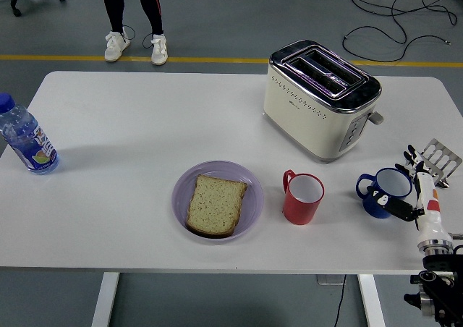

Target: Pick up the cup,pour liquid into bread,place the cup on the desk

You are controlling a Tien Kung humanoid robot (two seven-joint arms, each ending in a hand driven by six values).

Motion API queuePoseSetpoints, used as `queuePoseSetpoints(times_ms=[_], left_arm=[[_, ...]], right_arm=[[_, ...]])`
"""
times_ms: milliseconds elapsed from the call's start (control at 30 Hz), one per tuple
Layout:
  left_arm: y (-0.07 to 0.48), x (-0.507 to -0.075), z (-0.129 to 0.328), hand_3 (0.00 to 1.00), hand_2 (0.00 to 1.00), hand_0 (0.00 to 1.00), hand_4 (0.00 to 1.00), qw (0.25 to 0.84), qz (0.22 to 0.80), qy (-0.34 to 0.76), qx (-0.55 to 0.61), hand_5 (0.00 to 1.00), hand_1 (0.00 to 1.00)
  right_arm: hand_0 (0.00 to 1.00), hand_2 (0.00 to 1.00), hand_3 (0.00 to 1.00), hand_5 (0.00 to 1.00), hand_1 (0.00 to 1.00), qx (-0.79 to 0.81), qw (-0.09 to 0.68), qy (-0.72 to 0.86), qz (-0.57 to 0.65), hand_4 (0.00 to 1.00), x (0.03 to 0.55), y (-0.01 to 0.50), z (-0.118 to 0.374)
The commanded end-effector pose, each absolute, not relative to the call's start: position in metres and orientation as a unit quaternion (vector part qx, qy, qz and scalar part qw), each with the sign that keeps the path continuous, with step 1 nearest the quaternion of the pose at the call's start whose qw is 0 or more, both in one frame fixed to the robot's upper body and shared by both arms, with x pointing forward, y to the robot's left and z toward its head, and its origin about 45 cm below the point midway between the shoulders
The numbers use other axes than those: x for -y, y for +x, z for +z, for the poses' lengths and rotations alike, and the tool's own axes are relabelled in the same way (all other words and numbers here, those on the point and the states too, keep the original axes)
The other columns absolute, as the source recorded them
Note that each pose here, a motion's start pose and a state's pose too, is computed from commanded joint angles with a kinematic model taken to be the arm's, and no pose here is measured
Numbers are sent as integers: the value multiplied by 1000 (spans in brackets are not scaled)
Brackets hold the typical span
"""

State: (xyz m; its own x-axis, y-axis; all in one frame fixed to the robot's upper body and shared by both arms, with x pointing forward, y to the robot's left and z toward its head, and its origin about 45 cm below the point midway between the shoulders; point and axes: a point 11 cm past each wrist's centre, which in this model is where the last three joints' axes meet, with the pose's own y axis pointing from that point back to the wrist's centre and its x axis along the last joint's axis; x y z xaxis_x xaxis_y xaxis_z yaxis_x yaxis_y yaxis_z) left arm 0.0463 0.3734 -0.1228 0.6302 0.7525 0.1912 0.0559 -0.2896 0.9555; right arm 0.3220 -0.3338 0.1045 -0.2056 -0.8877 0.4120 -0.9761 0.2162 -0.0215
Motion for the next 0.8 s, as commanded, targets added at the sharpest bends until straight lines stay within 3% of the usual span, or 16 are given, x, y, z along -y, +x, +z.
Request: queuePoseSetpoints(times_ms=[800], left_arm=[[40, -373, -124, 590, 708, 658, 307, 528, 323, 735, -278, 868, 691]], right_arm=[[822, 930, 998, 2, 778, 777, 142, 594, 154, 920, 329, 323, 118]])
